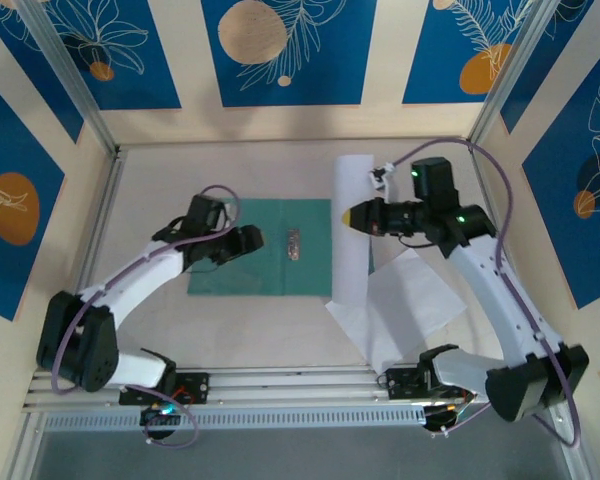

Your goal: Put the files into the folder

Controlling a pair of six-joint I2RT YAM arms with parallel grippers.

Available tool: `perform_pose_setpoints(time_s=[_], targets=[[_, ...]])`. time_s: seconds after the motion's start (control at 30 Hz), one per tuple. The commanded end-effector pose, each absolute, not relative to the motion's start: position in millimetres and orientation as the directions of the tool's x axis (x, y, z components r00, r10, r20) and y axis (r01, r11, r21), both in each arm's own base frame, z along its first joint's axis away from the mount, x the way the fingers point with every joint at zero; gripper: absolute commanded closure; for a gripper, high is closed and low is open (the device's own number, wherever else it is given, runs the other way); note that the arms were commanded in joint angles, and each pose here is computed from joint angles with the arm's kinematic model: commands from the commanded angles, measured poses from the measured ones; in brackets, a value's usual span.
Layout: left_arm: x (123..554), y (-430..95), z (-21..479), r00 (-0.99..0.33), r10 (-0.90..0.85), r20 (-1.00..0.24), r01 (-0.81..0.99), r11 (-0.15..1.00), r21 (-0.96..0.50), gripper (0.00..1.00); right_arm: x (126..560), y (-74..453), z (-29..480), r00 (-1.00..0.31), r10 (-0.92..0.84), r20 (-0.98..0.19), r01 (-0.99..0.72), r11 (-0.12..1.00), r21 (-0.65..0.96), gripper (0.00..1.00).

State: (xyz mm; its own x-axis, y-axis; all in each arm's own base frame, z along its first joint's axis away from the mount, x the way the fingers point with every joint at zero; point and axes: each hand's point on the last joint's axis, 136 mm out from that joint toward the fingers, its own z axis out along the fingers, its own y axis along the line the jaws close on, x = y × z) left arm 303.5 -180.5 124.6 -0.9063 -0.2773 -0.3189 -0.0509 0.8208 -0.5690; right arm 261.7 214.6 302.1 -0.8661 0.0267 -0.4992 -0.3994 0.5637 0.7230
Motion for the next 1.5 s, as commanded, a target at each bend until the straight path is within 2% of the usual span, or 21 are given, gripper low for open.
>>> perform_pose_setpoints(time_s=[0.0, 0.2, 0.37, 0.57, 0.8, 0.97, 1.47], targets=[[282, -147, 105, -0.904, -0.303, -0.301, -0.118, 0.855, -0.506, 0.24, 277, 246, 316, -0.805, -0.046, -0.592, -0.519, 0.540, 0.663, 1.00], [267, -126, 104, -0.877, -0.353, -0.328, -0.151, 0.847, -0.509, 0.22, 295, 309, 312, -0.739, -0.197, -0.644, -0.632, 0.532, 0.563, 1.00], [259, -113, 104, -0.870, -0.352, -0.346, -0.155, 0.861, -0.485, 0.20, 312, 347, 293, -0.625, -0.342, -0.702, -0.738, 0.551, 0.389, 1.00], [252, -109, 103, -0.874, -0.339, -0.349, -0.148, 0.869, -0.472, 0.20, 367, 350, 241, -0.612, -0.402, -0.682, -0.687, 0.696, 0.206, 1.00], [245, -106, 99, -0.880, -0.331, -0.341, -0.150, 0.874, -0.462, 0.19, 406, 357, 210, -0.561, -0.442, -0.700, -0.674, 0.734, 0.076, 1.00], [242, -105, 97, -0.881, -0.334, -0.334, -0.154, 0.872, -0.464, 0.19, 415, 356, 198, -0.561, -0.464, -0.685, -0.668, 0.743, 0.044, 1.00], [241, -105, 96, -0.881, -0.335, -0.335, -0.156, 0.872, -0.463, 0.19, 411, 356, 207, -0.526, -0.478, -0.703, -0.701, 0.713, 0.039, 1.00]])
